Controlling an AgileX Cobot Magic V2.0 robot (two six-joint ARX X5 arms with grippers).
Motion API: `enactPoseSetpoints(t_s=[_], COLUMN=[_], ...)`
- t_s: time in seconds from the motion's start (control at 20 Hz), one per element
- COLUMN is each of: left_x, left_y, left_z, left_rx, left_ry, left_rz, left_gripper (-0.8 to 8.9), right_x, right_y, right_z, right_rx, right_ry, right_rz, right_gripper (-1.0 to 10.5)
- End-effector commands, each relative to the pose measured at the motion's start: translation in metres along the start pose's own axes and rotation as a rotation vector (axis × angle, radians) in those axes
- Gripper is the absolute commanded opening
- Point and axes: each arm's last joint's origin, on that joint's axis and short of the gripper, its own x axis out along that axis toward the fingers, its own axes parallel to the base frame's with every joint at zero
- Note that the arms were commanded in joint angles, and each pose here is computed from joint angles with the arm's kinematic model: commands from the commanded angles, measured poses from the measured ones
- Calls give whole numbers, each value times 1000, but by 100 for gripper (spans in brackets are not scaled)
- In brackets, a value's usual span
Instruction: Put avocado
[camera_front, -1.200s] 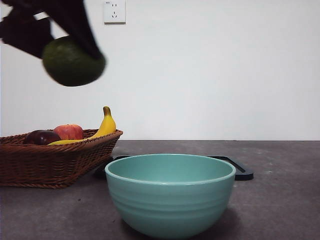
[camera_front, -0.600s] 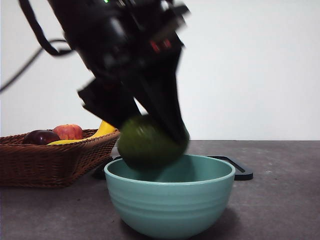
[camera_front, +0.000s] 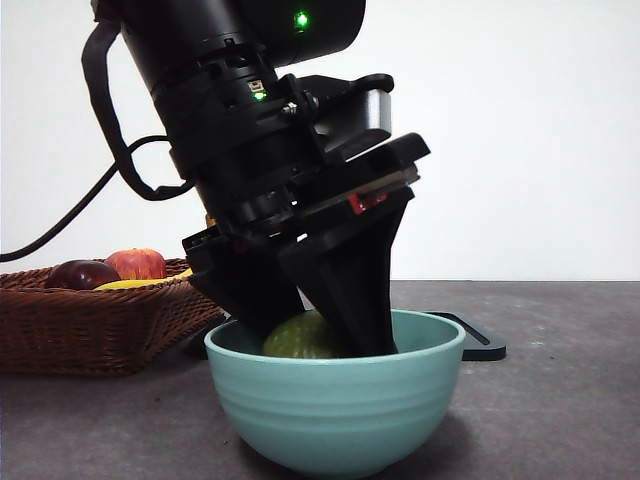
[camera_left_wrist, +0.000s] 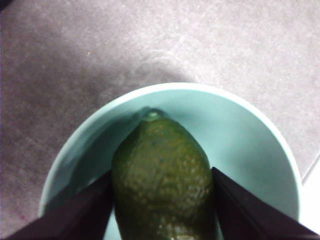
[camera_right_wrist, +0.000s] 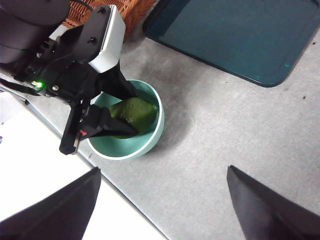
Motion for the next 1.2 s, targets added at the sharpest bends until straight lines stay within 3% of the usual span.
enactPoseSetpoints(t_s=[0.05, 0.4, 0.7, 0.95, 1.2], left_x=[3, -3, -45, -103, -165], left_y=[-4, -9, -9, 15, 53], left_z=[4, 6, 18, 15, -9], left_rx=[20, 18, 16, -75, -216], left_ry=[-4, -19, -138, -290, -416], left_rz=[-4, -12, -17, 25, 137], left_gripper=[348, 346, 346, 344, 343], right_x=[-2, -2, -2, -2, 6], right_y=[2, 2, 2, 1, -2], right_z=[4, 4, 4, 4, 9], right_rx=[-15, -15, -15, -14, 2], right_ry=[-15, -15, -15, -14, 19], right_rz=[2, 2, 2, 2, 2], right_gripper=[405, 405, 404, 405, 405])
